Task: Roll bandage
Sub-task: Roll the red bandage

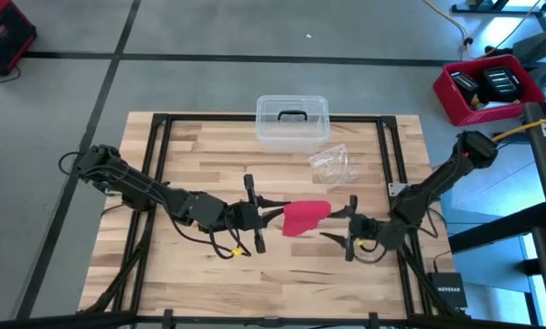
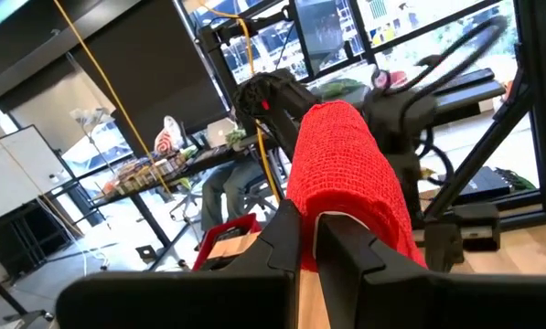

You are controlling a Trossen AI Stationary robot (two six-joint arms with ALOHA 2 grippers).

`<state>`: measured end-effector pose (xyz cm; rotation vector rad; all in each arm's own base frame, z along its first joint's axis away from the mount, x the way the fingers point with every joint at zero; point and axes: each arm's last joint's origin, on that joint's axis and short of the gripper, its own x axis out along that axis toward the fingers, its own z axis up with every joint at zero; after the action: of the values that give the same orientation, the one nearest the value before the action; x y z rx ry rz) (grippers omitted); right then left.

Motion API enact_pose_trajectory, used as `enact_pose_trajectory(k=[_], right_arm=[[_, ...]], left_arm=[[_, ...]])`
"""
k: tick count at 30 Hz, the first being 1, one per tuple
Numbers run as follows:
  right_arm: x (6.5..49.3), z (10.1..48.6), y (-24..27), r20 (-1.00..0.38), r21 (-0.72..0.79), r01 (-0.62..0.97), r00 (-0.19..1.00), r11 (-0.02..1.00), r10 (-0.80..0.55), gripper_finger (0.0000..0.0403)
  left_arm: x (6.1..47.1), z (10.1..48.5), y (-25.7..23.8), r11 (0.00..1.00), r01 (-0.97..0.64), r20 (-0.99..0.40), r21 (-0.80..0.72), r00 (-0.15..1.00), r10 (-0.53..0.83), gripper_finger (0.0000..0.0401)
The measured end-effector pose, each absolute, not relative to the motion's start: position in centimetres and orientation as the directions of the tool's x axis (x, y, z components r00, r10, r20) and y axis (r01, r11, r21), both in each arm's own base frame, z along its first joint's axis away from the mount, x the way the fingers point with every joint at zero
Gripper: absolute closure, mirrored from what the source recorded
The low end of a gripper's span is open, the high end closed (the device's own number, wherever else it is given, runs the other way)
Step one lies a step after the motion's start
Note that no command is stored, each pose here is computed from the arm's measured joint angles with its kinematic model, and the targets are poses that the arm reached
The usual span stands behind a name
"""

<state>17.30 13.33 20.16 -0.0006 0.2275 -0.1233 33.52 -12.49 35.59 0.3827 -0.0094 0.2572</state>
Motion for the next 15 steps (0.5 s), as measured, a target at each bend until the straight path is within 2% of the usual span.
enact_pose_trajectory(k=[9, 12, 15], right_arm=[[19.0, 20.4, 12.8, -0.109, 0.101, -0.099, 0.988, 0.990, 0.110, 0.0162], [19.2, 20.3, 13.0, -0.097, 0.067, -0.102, 0.989, 0.993, 0.108, 0.0162], [19.7, 19.8, 12.6, -0.114, 0.045, -0.045, 0.992, 0.998, 0.050, 0.0176]], left_arm=[[33.5, 35.6, -12.5, 0.898, -0.250, 0.057, 0.362, 0.967, 0.247, 0.0388], [33.5, 35.6, -12.5, 0.898, -0.250, 0.057, 0.362, 0.968, 0.246, 0.0388], [33.5, 35.6, -12.5, 0.898, -0.250, 0.057, 0.362, 0.968, 0.246, 0.0388]])
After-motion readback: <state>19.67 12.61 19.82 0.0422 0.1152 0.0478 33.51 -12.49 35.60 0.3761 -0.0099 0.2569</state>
